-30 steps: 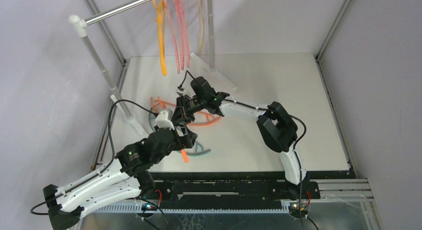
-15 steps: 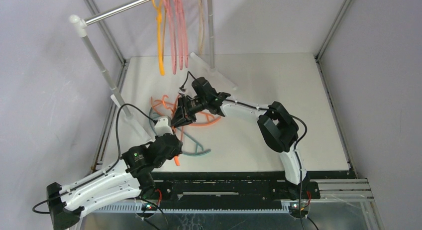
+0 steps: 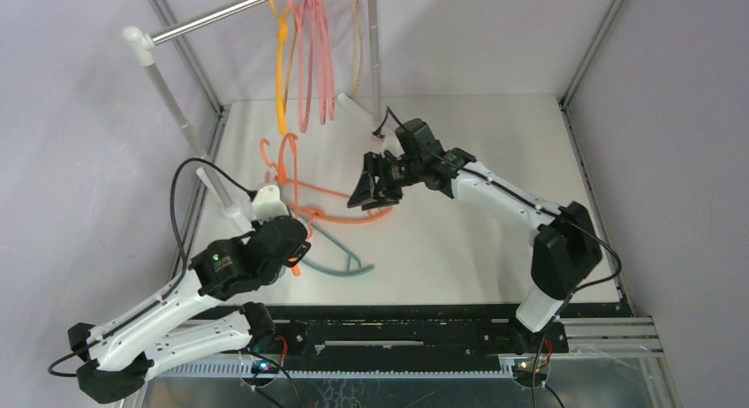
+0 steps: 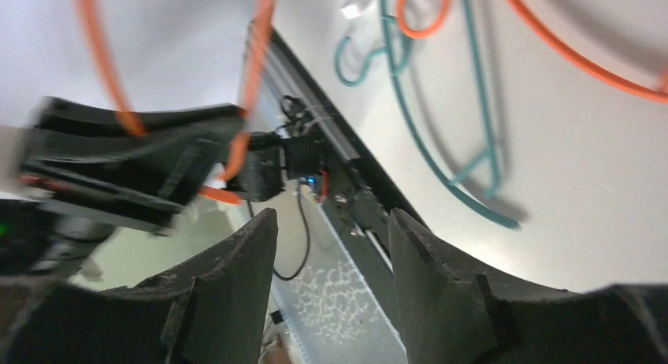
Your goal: Organize the hangers
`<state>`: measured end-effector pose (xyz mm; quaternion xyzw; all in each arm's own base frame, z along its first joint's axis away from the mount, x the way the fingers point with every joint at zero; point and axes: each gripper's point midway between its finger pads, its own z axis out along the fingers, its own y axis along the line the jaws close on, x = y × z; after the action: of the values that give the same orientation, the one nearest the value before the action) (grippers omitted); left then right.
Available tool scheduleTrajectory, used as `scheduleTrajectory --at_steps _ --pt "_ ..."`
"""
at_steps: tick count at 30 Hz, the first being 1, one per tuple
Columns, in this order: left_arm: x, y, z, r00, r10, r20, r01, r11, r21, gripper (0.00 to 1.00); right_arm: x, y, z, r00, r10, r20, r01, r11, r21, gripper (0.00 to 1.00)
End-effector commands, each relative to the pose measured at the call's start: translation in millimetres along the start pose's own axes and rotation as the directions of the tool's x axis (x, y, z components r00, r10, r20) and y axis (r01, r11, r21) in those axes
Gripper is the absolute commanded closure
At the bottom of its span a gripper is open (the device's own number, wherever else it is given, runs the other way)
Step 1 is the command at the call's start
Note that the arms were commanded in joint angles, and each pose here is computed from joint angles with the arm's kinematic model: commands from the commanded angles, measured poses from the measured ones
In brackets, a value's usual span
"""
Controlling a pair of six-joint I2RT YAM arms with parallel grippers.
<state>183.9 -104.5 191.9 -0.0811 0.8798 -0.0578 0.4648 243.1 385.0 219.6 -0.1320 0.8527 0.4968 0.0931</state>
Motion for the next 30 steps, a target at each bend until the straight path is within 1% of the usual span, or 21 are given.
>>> scheduleTrajectory --at_steps 1,4,7,10,12,18,22,30 --pt "-55.2 5.0 -21.8 0.992 0.022 0.126 -0.017 0.999 -0.046 1.00 11.5 -43.1 -27.1 0.996 -0.077 0.035 0.069 0.981 0.183 0.38" --pt "-71.9 3.6 -27.1 0.990 0.013 0.144 -0.008 0.999 -0.035 1.00 9.2 -54.8 -42.1 0.990 -0.126 0.057 0.107 0.959 0.261 0.38" --pt "-77.9 6.0 -25.1 0.989 0.004 0.145 0.001 0.999 -0.038 1.00 4.3 -59.8 -54.8 0.983 -0.165 0.077 0.135 0.944 0.301 0.37" --pt "-83.0 12.1 -23.7 0.990 0.013 0.141 -0.004 0.998 -0.067 1.00 0.3 -63.7 -66.0 0.977 -0.193 0.094 0.151 0.930 0.334 0.37" --pt "-93.8 16.4 -26.4 0.988 0.036 0.153 -0.021 0.995 -0.099 1.00 -0.8 -67.7 -70.5 0.974 -0.203 0.100 0.156 0.923 0.352 0.37" --pt "-134.2 23.2 -32.0 0.977 0.095 0.191 -0.062 0.983 -0.174 1.00 -1.2 -71.7 -70.9 0.977 -0.189 0.098 0.145 0.929 0.340 0.37" --pt "-147.7 32.3 -29.3 0.974 0.143 0.176 -0.099 0.966 -0.238 1.00 -1.2 -70.5 -72.7 0.977 -0.185 0.102 0.141 0.932 0.335 0.37" --pt "-175.7 48.6 -30.1 0.964 0.188 0.187 -0.131 0.951 -0.280 1.00 -0.3 -74.5 -77.8 0.979 -0.172 0.111 0.126 0.933 0.336 0.37"
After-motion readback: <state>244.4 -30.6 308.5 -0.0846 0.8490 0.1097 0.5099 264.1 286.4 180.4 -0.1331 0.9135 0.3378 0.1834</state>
